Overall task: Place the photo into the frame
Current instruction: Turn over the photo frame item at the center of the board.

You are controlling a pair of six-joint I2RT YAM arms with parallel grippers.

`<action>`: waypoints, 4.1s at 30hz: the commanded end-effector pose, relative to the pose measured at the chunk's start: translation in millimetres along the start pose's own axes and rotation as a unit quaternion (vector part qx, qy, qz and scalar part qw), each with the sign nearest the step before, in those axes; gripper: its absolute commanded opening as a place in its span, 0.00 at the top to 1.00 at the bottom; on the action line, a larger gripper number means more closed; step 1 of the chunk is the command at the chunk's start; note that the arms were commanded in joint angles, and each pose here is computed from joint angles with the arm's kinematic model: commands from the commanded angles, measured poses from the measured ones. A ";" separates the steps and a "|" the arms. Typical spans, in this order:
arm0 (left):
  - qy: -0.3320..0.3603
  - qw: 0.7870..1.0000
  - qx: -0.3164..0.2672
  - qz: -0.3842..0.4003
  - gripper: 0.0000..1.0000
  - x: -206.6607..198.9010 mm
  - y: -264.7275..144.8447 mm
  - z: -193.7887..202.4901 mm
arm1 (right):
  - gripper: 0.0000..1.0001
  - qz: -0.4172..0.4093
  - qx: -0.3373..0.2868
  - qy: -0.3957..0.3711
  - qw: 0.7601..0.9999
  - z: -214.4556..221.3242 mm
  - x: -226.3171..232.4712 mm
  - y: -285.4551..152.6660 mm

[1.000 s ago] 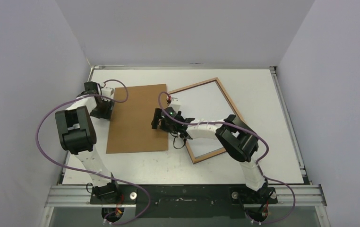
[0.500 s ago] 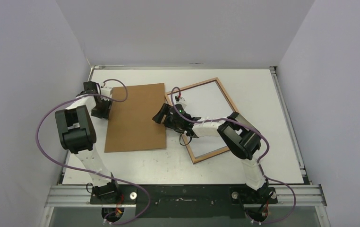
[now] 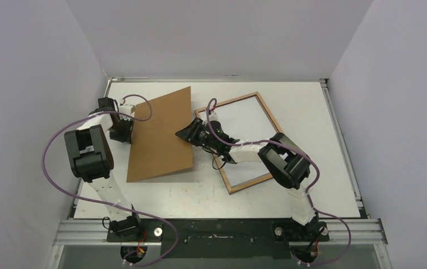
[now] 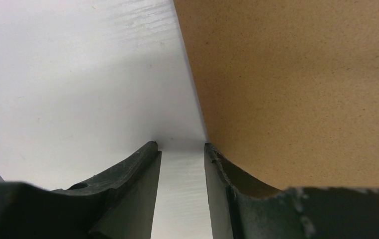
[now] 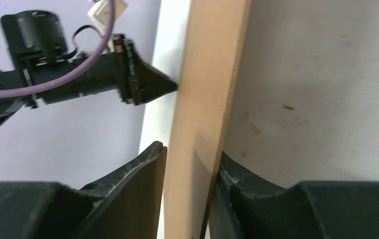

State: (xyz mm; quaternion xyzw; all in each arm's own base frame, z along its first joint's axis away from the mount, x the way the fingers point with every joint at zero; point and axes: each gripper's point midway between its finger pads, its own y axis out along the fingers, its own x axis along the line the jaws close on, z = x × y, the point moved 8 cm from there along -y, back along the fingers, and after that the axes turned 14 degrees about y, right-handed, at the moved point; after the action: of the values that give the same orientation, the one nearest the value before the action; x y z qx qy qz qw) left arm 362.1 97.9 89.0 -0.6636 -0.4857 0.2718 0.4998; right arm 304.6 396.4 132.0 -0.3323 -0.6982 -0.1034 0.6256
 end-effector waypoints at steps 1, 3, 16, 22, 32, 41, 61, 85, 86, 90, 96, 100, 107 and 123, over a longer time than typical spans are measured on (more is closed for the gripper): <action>-0.012 0.996 0.007 0.088 0.63 -30.1 1.0 2.2 | 0.66 -0.148 0.030 -0.022 0.988 4.8 80.2 -11.2; -0.014 0.996 0.006 0.093 0.63 -30.9 -1.8 1.4 | 0.74 -0.138 0.032 -0.037 0.989 5.1 82.3 -11.2; -0.086 0.978 -0.136 0.132 0.28 12.4 -136.9 -57.1 | 0.95 -0.113 -0.007 -0.346 0.931 -39.8 145.2 -75.5; -0.101 0.965 -0.213 0.119 0.23 20.7 -207.7 -77.8 | 0.95 -0.120 -0.043 -0.425 0.896 -64.9 180.4 -118.5; -0.129 0.939 -0.302 0.097 0.05 25.9 -294.4 -86.5 | 0.95 -0.118 -0.129 -0.507 0.844 -88.1 224.6 -181.6; -0.126 0.906 -0.377 0.148 0.04 -6.6 -348.7 -97.1 | 0.95 -0.034 -0.276 -0.552 0.786 -82.6 261.4 -205.9; -0.097 0.779 -0.557 0.270 0.04 -138.6 -423.7 -104.0 | 0.95 0.151 -0.411 -0.647 0.624 23.2 255.8 -146.8; -0.128 0.831 -0.495 0.220 0.50 -137.6 -380.9 -84.7 | 0.95 0.181 -0.426 -0.727 0.508 99.8 268.0 -106.6; -0.127 0.832 -0.492 0.222 0.51 -138.4 -379.9 -84.0 | 0.95 0.181 -0.426 -0.727 0.507 101.3 269.5 -104.6; -0.120 0.835 -0.487 0.225 0.70 -139.8 -376.2 -82.7 | 0.95 0.179 -0.417 -0.730 0.511 105.4 274.9 -95.0; -0.117 0.846 -0.483 0.192 1.00 -135.5 -372.8 -81.2 | 0.88 0.167 -0.413 -0.722 0.530 110.6 280.2 -94.8; -0.114 0.844 -0.493 0.178 1.00 -132.1 -377.1 -84.7 | 0.52 0.157 -0.394 -0.719 0.550 115.1 282.3 -98.4; -0.086 0.838 -0.517 0.152 1.00 -126.5 -393.1 -91.3 | 0.20 0.099 -0.294 -0.726 0.614 100.2 273.4 -119.7; -0.039 0.804 -0.524 0.279 1.00 -137.4 -391.9 -103.8 | 0.22 -0.167 -0.010 -0.470 0.866 -156.8 231.6 -187.8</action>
State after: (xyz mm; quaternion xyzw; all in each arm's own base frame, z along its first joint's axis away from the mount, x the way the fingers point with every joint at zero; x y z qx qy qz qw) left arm 259.4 -50.3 437.2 -0.8822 -0.4294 0.1934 0.0054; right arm 320.0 244.0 469.0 -0.3672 -0.9259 -0.0796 0.0386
